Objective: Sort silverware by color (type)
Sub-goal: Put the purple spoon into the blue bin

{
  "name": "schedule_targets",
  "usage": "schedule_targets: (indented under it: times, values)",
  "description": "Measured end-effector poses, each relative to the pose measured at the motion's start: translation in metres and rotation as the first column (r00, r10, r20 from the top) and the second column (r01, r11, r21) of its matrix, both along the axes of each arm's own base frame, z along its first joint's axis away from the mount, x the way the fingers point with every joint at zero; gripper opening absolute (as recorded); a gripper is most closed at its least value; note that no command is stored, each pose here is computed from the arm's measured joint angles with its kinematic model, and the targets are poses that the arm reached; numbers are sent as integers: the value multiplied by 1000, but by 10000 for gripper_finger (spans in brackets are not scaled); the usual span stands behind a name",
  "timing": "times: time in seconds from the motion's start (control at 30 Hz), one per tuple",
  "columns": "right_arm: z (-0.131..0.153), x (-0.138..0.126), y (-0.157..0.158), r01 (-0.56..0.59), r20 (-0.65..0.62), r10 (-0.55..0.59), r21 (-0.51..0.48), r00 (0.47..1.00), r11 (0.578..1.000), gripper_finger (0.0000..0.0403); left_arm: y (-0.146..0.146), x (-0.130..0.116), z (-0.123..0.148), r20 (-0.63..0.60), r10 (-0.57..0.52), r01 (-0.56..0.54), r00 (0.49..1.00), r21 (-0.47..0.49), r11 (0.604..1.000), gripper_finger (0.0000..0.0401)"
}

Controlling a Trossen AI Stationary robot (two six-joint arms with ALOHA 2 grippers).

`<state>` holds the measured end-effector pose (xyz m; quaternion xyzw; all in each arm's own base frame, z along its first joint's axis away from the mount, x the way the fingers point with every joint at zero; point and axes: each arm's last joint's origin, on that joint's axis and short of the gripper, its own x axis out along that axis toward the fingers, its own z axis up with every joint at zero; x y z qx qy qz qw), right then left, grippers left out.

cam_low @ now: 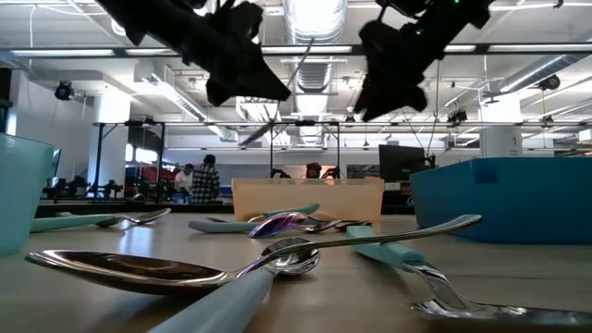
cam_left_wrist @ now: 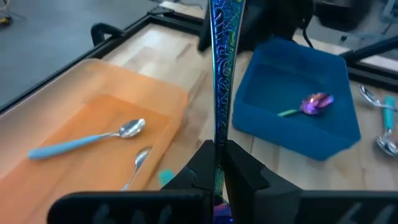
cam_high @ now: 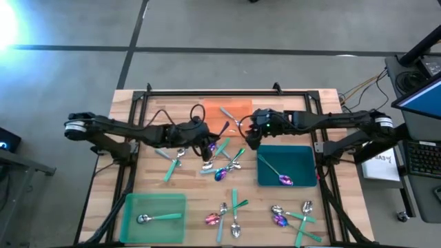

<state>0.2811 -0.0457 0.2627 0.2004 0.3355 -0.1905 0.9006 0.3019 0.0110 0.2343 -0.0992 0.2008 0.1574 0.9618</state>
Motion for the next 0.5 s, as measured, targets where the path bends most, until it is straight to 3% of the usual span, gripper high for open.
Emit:
schedule_targets:
  times: [0.2, 0.5]
  values:
    - [7, 24, 2, -149, 225, 134, 51, 965, 988, 145, 4, 1, -30, 68, 83, -81, 994, -38, 996, 0]
    - [11, 31, -3, -150, 307, 136, 22, 942, 988, 146, 5, -14, -45, 245, 164, -136, 955, -129, 982, 0]
